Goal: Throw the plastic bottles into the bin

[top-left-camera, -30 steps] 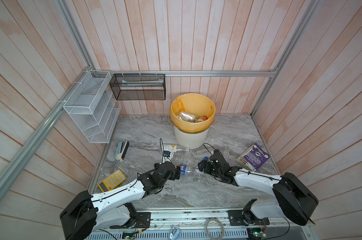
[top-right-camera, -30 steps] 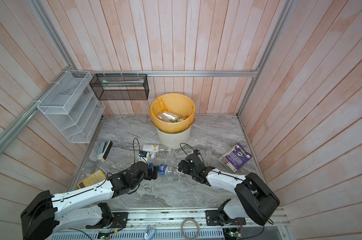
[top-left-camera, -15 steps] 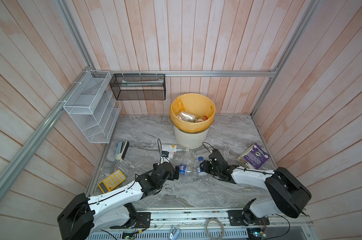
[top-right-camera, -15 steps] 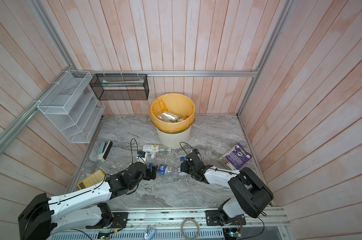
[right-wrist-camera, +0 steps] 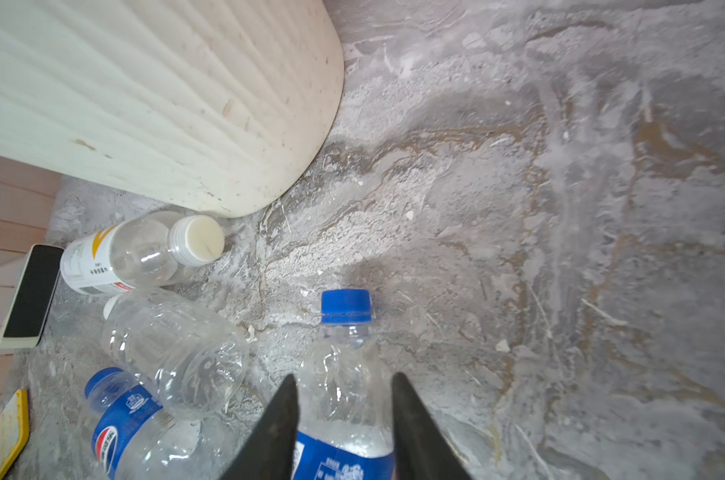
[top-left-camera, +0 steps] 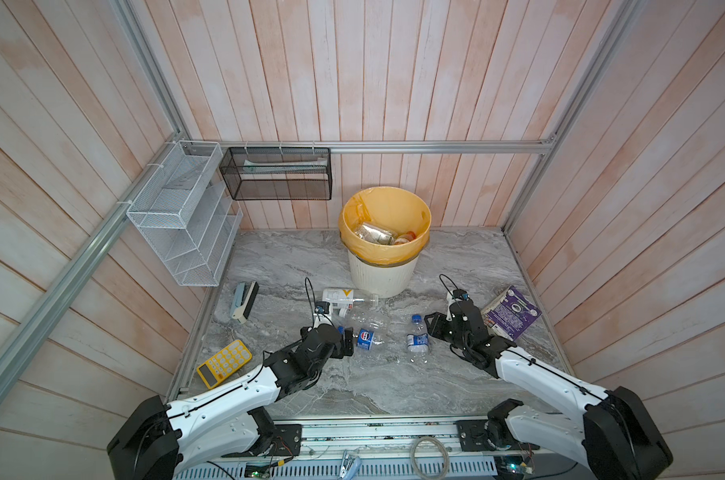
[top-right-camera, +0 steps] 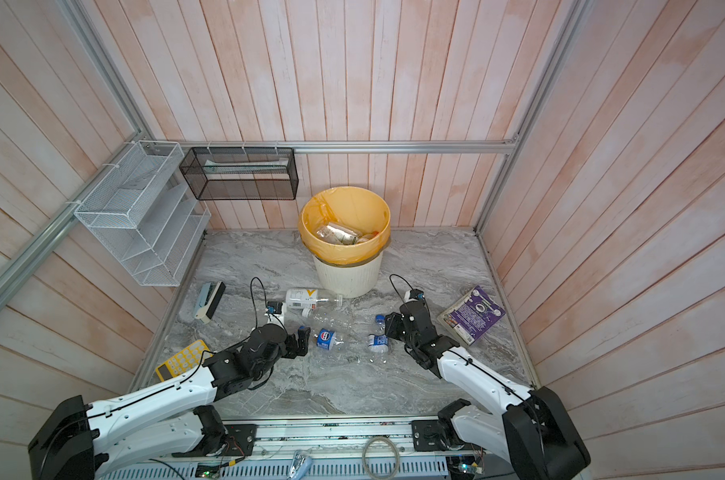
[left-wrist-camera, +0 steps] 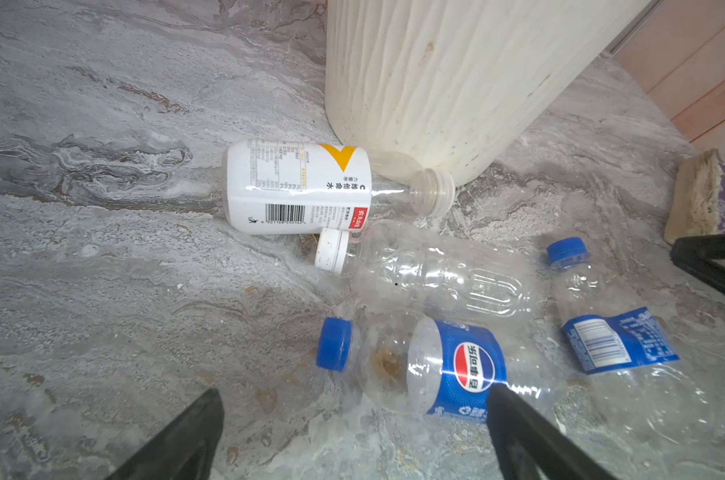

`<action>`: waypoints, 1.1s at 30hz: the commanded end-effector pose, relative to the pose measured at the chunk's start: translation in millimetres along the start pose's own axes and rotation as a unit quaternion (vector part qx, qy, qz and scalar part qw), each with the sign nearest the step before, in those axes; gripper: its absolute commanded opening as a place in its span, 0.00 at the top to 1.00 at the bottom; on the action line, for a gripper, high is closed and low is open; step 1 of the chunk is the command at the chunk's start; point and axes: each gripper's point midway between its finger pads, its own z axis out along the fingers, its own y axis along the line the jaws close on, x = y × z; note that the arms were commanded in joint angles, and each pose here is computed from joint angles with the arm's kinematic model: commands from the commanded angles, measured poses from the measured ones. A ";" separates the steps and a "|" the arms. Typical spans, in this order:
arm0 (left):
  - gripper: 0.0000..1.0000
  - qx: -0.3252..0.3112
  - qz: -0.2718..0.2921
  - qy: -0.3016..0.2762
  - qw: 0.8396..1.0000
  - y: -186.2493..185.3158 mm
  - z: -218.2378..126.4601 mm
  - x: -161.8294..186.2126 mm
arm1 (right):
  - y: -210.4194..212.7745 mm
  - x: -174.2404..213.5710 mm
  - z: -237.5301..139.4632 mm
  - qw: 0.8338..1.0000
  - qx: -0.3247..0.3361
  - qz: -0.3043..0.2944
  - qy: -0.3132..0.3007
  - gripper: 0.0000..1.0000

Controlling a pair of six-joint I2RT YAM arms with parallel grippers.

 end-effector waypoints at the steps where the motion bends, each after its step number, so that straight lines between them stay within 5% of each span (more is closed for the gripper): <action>1: 0.00 0.001 -0.010 -0.010 1.000 1.6 -0.8 -3.4 | -5.8 9.4 -1.2 0.999 0.023 -0.023 0.043 0.30; 5: 0.00 0.003 -0.015 -0.006 1.000 0.7 -0.1 -1.8 | 11.4 27.9 0.5 0.997 0.005 -0.030 0.069 0.11; 14: 0.00 0.009 -0.015 0.001 1.000 -1.2 -0.2 0.7 | -0.1 76.1 24.3 0.984 0.066 -0.092 0.136 0.07; 18: 0.00 0.006 -0.018 0.004 1.000 1.3 -0.5 3.9 | -13.0 78.8 29.8 0.978 0.104 -0.120 0.138 0.17; 25: 0.00 0.002 -0.026 0.003 1.000 3.9 -1.4 4.9 | -3.1 53.8 19.1 0.983 0.096 -0.126 0.090 0.50; 33: 0.01 0.007 -0.038 -0.021 0.999 3.1 -4.7 -5.0 | 11.6 -3.0 -36.4 0.991 0.046 -0.120 -0.045 0.52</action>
